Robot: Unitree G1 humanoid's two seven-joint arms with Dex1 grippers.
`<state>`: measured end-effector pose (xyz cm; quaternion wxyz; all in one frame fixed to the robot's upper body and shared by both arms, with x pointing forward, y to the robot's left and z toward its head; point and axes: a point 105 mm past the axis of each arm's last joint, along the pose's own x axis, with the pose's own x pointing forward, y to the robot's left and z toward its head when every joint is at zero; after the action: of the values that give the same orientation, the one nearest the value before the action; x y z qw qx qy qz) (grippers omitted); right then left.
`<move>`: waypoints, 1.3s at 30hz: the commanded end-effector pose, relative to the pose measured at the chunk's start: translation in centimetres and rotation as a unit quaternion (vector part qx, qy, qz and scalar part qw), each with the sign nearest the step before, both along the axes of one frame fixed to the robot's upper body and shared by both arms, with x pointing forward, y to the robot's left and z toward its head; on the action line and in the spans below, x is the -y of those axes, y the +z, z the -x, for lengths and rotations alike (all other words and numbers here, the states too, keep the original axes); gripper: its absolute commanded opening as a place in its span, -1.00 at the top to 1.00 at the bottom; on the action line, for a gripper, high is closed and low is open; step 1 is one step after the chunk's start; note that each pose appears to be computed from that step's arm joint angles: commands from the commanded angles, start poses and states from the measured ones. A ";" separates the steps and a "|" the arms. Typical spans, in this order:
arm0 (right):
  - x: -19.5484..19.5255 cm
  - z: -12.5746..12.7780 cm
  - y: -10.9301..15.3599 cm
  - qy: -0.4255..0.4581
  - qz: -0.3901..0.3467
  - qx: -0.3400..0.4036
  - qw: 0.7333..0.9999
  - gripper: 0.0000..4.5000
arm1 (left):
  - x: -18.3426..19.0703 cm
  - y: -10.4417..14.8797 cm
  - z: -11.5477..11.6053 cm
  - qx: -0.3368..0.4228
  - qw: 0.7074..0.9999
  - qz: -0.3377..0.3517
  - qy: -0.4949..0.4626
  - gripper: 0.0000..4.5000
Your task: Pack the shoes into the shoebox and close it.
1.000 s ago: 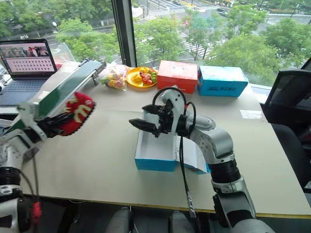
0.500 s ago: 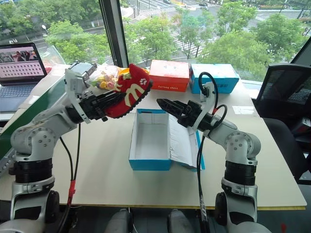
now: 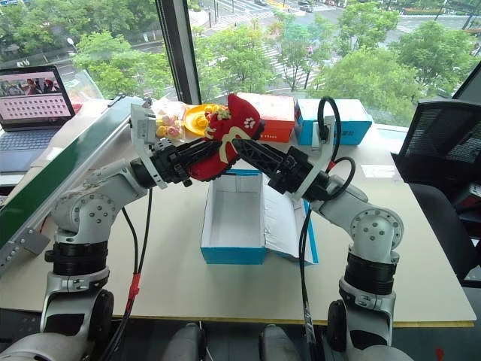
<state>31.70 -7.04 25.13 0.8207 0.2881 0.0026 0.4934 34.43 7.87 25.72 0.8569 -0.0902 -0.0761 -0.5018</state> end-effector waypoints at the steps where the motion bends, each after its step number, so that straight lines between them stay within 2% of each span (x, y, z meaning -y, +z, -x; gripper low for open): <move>1: -0.5 -0.8 0.5 -0.022 -0.001 0.007 1.000 -0.77 | 1.6 1.6 1.1 0.039 0.999 0.009 -0.022 0.87; 2: -0.5 -1.2 0.4 -0.030 0.002 0.006 1.000 -0.68 | 1.8 1.6 1.1 0.039 0.999 0.009 -0.021 0.87; 10: -0.3 -3.0 0.6 -0.068 -0.008 0.004 0.998 0.56 | 2.1 1.6 1.6 0.034 0.999 0.022 -0.012 0.87; 12: -0.2 -3.3 0.7 -0.074 -0.008 0.004 0.997 0.76 | 1.7 1.6 1.6 0.031 0.999 0.026 -0.002 0.87; 13: -0.2 -3.4 0.8 -0.075 -0.006 0.006 0.997 0.82 | 1.4 1.6 1.7 0.025 0.999 0.029 -0.001 0.67; 14: -0.3 -3.5 0.9 -0.076 0.000 0.010 0.997 0.83 | 0.8 1.4 1.7 0.019 0.999 0.028 0.004 0.46; 18: -0.1 -3.7 1.8 -0.086 0.033 0.033 0.995 0.87 | -2.0 0.8 1.8 0.014 0.999 -0.005 0.039 -0.14; 20: 0.2 -4.2 2.1 -0.103 0.080 0.050 0.990 0.88 | -4.4 0.5 1.5 0.017 0.996 -0.037 0.077 -0.50; 23: 1.7 -6.5 1.8 -0.190 0.203 0.066 0.958 0.88 | -8.7 -0.2 1.1 0.030 0.981 -0.127 0.144 -0.94; 25: 2.1 -6.9 1.2 -0.196 0.235 0.051 0.951 0.88 | -10.6 -0.6 1.1 0.049 0.966 -0.187 0.172 -0.99; 28: 1.5 -6.6 -0.9 -0.156 0.254 -0.013 0.954 0.88 | -12.0 -0.4 1.2 0.058 0.957 -0.213 0.188 -0.99; 31: 0.8 -5.5 -4.2 -0.113 0.305 -0.069 0.943 0.88 | -12.1 -1.0 1.5 0.062 0.953 -0.228 0.189 -0.99; 39: 2.4 -2.5 -7.8 -0.062 0.347 -0.157 0.922 0.88 | -11.1 -3.3 2.5 0.041 0.959 -0.211 0.186 -0.99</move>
<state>34.81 -8.99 15.64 0.8848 0.0646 0.3048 0.3465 32.44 19.32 21.31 0.9316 0.1201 0.0078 -0.3430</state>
